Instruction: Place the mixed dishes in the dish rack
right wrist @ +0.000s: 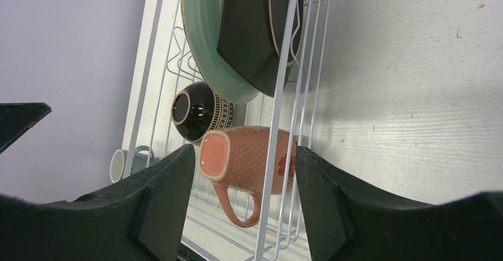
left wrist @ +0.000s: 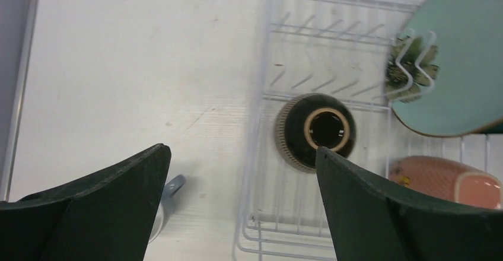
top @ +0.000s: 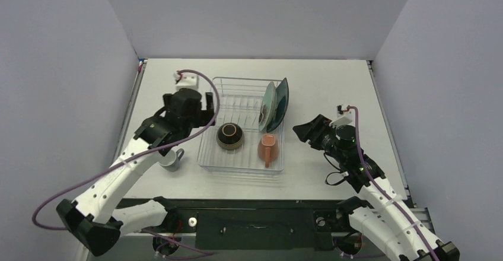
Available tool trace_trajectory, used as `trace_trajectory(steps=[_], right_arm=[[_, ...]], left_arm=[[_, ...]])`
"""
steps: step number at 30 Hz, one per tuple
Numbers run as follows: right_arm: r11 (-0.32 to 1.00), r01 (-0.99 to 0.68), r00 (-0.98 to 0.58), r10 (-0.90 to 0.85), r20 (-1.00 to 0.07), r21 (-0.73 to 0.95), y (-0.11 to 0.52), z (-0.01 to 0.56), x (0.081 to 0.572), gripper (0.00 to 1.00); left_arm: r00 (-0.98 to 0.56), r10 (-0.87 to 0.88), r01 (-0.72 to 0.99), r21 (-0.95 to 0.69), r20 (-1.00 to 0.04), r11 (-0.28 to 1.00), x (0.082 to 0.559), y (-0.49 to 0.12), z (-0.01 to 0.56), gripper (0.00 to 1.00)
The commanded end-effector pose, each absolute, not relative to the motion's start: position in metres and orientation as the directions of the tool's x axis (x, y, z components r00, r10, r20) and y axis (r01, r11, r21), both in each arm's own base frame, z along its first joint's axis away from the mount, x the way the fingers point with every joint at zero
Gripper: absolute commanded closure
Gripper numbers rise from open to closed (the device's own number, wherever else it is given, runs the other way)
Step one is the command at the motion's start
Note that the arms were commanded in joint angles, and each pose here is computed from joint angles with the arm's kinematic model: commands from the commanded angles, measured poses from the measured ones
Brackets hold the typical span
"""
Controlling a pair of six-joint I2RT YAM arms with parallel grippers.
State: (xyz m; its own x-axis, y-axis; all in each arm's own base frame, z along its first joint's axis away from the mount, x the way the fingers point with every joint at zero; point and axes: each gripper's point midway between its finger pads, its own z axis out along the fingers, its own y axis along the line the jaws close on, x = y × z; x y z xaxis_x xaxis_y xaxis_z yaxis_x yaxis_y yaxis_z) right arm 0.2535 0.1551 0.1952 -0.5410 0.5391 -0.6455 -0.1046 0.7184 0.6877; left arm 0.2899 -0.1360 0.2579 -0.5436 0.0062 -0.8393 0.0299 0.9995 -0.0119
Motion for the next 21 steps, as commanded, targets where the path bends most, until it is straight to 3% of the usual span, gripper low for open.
trace_trajectory(steps=[1, 9, 14, 21], right_arm=[[0.704, -0.124, -0.521, 0.553, -0.65, 0.699, 0.157, 0.202, 0.261, 0.42], [0.693, -0.122, -0.531, 0.56, -0.636, 0.711, 0.161, 0.202, 0.263, 0.42], [0.695, -0.117, -0.528, 0.562, -0.637, 0.71, 0.159, 0.202, 0.261, 0.43], [0.7, -0.116, -0.523, 0.56, -0.642, 0.705, 0.157, 0.205, 0.261, 0.43]], left_arm=[[-0.529, -0.204, -0.153, -0.144, -0.824, 0.978, 0.278, -0.086, 0.249, 0.1], [-0.494, -0.522, -0.468, -0.293, -0.695, 0.834, 0.261, -0.034, 0.198, 0.08], [-0.439, -0.661, -0.704, -0.224, -0.609, 0.674, 0.249, 0.0, 0.159, 0.1], [-0.405, -0.755, -0.757, -0.274, -0.516, 0.594, 0.247, -0.005, 0.137, 0.17]])
